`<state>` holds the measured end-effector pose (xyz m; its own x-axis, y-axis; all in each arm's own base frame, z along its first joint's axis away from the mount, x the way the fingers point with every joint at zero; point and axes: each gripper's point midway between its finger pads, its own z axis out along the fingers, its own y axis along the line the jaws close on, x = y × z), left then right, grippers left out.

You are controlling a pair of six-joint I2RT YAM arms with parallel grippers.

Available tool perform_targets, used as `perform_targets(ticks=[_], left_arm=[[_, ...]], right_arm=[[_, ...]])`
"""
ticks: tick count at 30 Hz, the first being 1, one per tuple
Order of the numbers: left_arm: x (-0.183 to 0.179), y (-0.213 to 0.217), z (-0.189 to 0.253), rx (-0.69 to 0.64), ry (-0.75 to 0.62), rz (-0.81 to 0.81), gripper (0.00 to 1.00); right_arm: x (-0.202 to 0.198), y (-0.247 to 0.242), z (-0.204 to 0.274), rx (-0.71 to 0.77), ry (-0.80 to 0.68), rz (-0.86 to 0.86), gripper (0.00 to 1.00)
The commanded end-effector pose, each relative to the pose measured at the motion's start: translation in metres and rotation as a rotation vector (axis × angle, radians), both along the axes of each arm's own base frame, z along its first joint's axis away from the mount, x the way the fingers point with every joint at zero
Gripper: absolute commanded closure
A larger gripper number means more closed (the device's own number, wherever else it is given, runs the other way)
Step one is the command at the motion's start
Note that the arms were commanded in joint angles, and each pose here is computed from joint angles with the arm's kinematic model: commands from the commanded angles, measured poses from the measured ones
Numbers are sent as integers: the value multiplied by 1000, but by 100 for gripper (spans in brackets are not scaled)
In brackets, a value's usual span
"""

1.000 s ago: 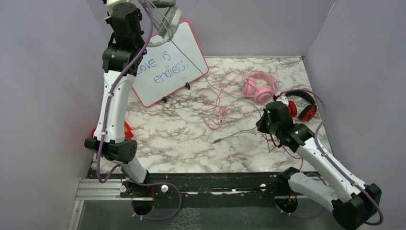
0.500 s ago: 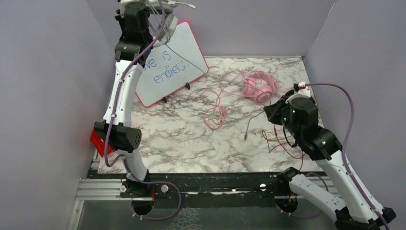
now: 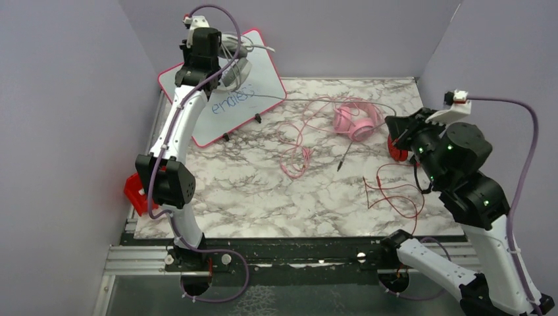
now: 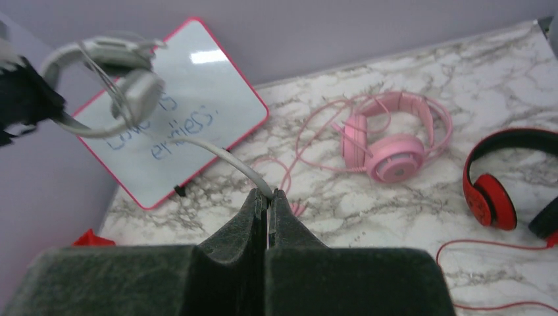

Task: Wrap the headphones
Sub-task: Wrap the headphones cable around the headphones.

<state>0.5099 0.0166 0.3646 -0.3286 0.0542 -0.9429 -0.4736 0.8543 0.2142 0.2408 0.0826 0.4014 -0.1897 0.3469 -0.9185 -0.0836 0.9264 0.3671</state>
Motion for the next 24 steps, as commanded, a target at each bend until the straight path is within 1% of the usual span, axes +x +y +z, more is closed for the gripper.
perform_targets(ticks=[1, 5, 9, 11, 14, 17, 24], left_arm=[[-6, -19, 9, -68, -71, -53, 100], [-2, -57, -21, -81, 23, -164, 100], [-13, -102, -55, -83, 140, -285, 100], [-23, -119, -70, -116, 181, -351, 100], [-42, -137, -93, -119, 246, -422, 100], [-64, -159, -113, -150, 303, -541, 100], [-105, -194, -130, -192, 364, -708, 100]], right_arm=[[-5, -8, 67, -1, -172, -4, 100], [-3, -8, 98, -16, -233, 1, 100], [8, -3, 114, -30, -267, -3, 100], [16, -1, 119, -38, -276, -10, 100], [25, 5, 129, -43, -293, -7, 100], [36, 10, 140, -47, -309, -5, 100], [59, 29, 159, -50, -338, 24, 100]])
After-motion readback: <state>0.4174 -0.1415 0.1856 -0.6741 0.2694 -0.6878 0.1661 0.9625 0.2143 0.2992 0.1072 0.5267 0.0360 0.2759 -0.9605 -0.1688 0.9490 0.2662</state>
